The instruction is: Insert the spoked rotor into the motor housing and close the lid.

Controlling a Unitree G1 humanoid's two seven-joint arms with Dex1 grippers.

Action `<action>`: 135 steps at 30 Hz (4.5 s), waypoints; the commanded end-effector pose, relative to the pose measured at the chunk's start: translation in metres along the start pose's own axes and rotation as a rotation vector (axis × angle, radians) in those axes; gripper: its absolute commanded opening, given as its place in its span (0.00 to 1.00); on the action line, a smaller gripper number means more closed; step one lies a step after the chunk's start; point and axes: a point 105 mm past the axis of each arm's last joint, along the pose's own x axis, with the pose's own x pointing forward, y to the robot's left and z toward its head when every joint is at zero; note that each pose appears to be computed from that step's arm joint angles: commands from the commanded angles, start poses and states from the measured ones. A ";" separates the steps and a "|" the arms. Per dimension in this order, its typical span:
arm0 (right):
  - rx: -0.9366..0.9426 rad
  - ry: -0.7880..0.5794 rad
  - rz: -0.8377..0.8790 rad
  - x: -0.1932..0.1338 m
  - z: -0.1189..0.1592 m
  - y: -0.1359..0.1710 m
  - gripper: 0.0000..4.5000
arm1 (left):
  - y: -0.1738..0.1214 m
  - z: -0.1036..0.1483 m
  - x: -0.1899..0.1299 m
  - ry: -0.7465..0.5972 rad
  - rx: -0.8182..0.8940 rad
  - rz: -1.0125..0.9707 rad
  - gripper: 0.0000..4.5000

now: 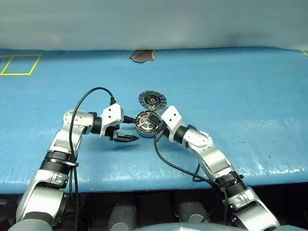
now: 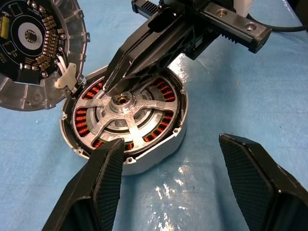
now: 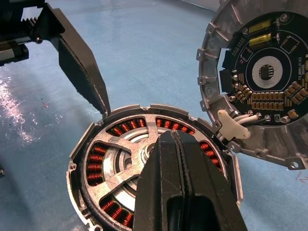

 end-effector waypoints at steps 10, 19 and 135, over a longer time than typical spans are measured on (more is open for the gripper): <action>-0.156 -0.088 -0.007 -0.011 0.040 0.003 0.00 | -0.007 -0.001 -0.002 -0.188 -0.156 0.139 0.75; -0.205 -0.085 -0.097 -0.029 0.057 -0.021 0.00 | -0.013 -0.006 0.002 -0.266 -0.235 0.210 0.75; -0.028 -0.007 0.021 0.007 0.032 0.019 0.66 | -0.011 -0.020 -0.025 -0.237 -0.279 0.372 0.77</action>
